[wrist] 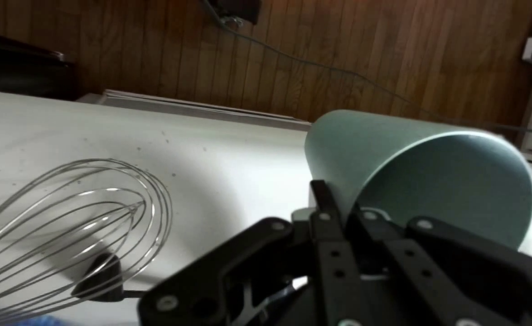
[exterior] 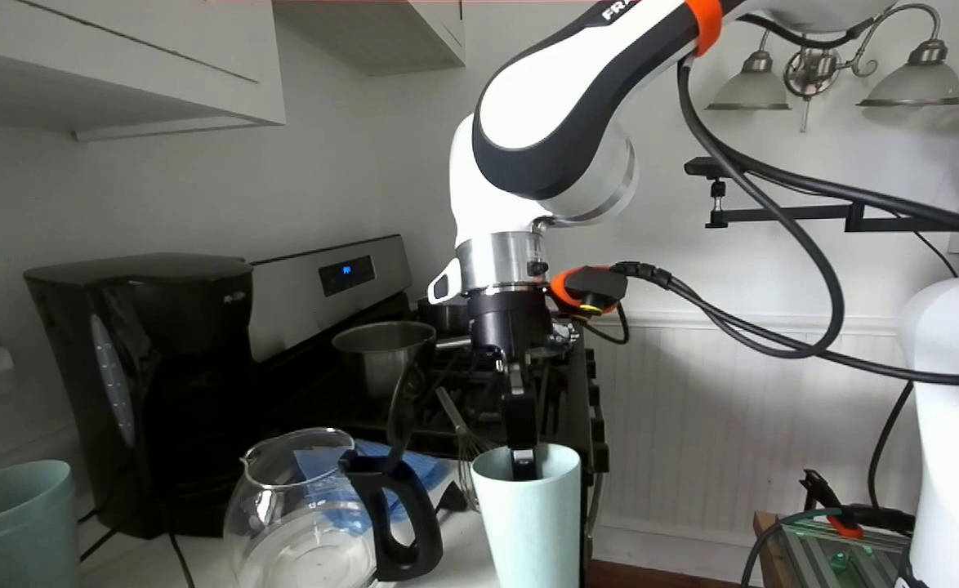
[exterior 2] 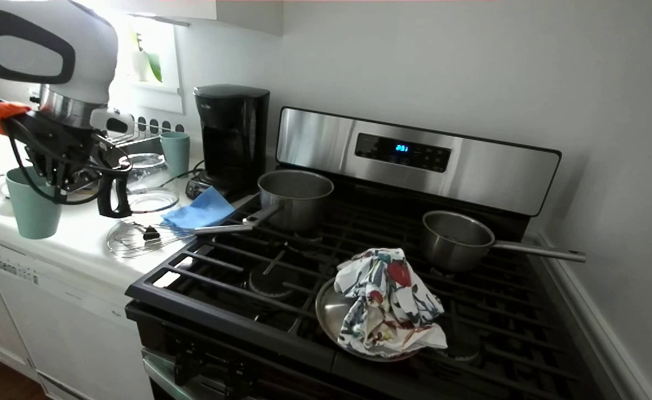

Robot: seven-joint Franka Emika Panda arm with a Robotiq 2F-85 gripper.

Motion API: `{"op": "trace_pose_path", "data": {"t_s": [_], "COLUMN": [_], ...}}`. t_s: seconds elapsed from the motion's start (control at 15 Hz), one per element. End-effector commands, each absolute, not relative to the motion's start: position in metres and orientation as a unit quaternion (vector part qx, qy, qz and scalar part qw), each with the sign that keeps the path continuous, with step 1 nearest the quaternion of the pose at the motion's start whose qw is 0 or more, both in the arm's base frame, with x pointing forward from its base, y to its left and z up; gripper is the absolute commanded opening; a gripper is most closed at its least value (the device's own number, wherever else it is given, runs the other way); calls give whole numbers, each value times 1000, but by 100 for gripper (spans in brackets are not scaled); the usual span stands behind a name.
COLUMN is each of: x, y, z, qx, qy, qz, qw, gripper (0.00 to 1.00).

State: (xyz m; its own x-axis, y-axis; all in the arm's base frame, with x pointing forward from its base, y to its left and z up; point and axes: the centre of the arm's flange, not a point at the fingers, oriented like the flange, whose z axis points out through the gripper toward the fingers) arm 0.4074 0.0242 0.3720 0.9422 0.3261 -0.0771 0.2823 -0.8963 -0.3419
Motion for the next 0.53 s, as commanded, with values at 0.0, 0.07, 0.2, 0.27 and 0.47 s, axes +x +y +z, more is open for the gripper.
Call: {"op": "trace_pose_path", "data": {"t_s": [0.0, 0.07, 0.2, 0.27, 0.47], "x": [395, 392, 400, 399, 396], "y": [12, 8, 12, 10, 8], "z": [410, 417, 400, 406, 414], "qx": [-974, -974, -973, -974, -974], "qy": [-181, -189, -188, -190, -191], "qz": [79, 75, 74, 70, 64], "qw": [108, 101, 111, 107, 104], "gripper": [1, 1, 4, 4, 4]}}
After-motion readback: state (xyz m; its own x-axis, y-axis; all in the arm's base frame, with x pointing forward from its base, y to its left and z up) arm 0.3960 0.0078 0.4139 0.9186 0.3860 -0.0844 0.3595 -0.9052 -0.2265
